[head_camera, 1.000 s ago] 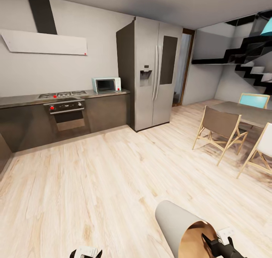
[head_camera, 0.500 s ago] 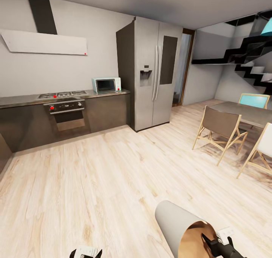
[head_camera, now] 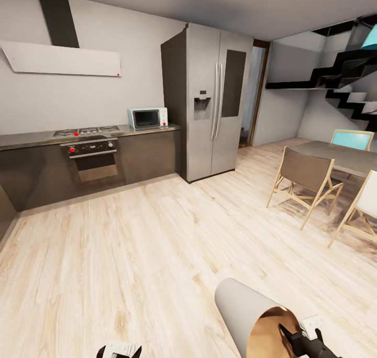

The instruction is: Put the three can of soda from the living room inside the tash can in the kitchen.

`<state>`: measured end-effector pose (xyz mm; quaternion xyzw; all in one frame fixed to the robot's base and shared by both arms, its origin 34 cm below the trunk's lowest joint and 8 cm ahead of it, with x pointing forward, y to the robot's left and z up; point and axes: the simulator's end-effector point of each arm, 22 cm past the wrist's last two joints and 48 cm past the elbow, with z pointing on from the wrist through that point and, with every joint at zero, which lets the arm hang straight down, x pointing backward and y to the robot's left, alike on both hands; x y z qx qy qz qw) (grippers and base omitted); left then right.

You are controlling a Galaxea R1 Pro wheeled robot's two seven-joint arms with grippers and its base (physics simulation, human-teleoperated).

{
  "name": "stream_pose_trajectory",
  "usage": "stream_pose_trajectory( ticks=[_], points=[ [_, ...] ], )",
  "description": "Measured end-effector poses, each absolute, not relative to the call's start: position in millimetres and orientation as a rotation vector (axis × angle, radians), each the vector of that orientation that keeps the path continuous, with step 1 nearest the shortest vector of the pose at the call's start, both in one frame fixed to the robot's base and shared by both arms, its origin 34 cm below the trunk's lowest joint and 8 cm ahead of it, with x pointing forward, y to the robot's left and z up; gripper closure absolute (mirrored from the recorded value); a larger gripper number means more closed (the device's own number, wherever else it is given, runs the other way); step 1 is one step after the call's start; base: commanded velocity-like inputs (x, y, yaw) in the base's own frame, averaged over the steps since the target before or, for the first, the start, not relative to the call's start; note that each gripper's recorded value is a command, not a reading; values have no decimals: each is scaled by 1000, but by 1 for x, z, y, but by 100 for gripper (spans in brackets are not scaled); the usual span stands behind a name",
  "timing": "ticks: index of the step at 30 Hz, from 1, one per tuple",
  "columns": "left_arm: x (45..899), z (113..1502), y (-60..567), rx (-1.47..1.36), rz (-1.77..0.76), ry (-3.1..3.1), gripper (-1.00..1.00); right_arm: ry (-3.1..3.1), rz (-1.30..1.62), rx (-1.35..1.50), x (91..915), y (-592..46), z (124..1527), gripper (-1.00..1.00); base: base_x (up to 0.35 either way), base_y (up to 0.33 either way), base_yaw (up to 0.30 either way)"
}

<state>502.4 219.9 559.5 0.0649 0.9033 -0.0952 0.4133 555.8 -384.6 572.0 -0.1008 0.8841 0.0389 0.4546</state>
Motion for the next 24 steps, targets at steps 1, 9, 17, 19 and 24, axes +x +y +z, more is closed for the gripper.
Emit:
stream_pose_trajectory(
  ticks=[1, 9, 17, 19, 24],
  points=[
    [502, 560, 220, 164, -239, 2271, -100, 2182, 96, -249, 556, -385, 572, 100, 0, 0, 0],
    [502, 559, 220, 163, -237, 2272, -100, 2182, 96, -248, 556, -385, 572, 100, 0, 0, 0],
    [505, 561, 223, 162, -229, 2265, -100, 2182, 91, -248, 556, -387, 572, 100, 0, 0, 0],
    [505, 561, 223, 162, -228, 2265, -100, 2184, 90, -249, 555, -389, 572, 100, 0, 0, 0],
    [506, 562, 225, 167, -222, 2257, -100, 2197, 93, -244, 550, -388, 568, 100, 0, 0, 0]
  ],
)
